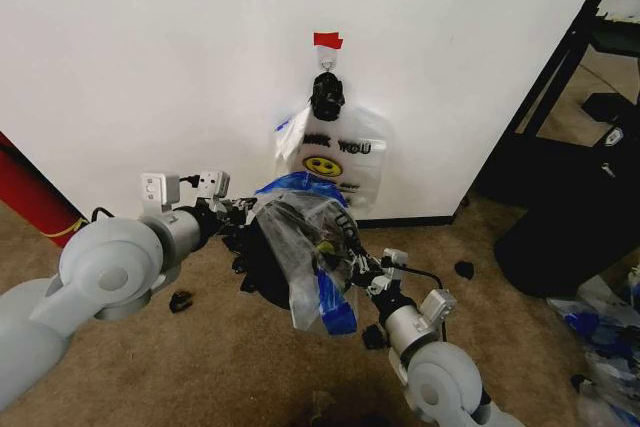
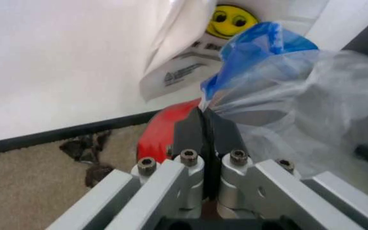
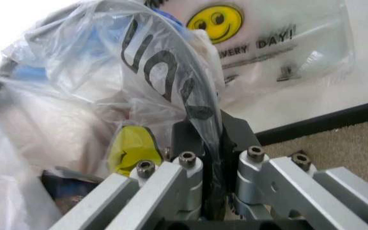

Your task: Pick up the garbage bag from the wall and place it over the trash bin.

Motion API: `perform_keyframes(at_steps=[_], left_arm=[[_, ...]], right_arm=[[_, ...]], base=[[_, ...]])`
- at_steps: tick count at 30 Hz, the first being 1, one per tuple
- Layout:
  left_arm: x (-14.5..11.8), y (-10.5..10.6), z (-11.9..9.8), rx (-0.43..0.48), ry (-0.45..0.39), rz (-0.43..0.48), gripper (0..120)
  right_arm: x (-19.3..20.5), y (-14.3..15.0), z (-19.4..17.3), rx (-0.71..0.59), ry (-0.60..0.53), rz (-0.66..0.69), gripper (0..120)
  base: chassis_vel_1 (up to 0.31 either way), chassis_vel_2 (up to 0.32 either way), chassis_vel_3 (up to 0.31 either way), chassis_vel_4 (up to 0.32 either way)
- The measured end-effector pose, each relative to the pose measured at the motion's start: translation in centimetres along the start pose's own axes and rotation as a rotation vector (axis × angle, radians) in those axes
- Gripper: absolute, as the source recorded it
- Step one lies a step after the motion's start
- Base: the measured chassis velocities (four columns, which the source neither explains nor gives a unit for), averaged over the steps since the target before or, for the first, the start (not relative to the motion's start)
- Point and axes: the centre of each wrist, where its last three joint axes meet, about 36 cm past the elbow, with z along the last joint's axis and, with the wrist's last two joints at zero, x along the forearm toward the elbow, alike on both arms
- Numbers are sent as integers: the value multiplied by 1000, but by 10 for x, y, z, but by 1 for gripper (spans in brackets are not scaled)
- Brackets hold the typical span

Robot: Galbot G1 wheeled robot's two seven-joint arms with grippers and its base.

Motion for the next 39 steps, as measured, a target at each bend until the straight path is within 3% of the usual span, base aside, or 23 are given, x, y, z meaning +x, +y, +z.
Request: perform_keyframes(at_steps=[16, 25, 36, 39], left_arm=[[1, 20, 2, 10, -9, -32, 0], [5, 13, 7, 8, -23, -25, 0], [43, 3, 7, -22, -78, -40, 34], [55, -10, 14, -37, -108, -38, 48]], right_arm=[[0, -2, -4, -93, -17, 6, 1], [0, -3, -11, -116, -29, 38, 1], [-10, -6, -8, -115, -28, 104, 1], [-13, -6, -8, -104, -40, 141, 1]], base=[[0, 0, 0, 0], [0, 0, 0, 0], [0, 0, 0, 0], [0, 0, 0, 0]])
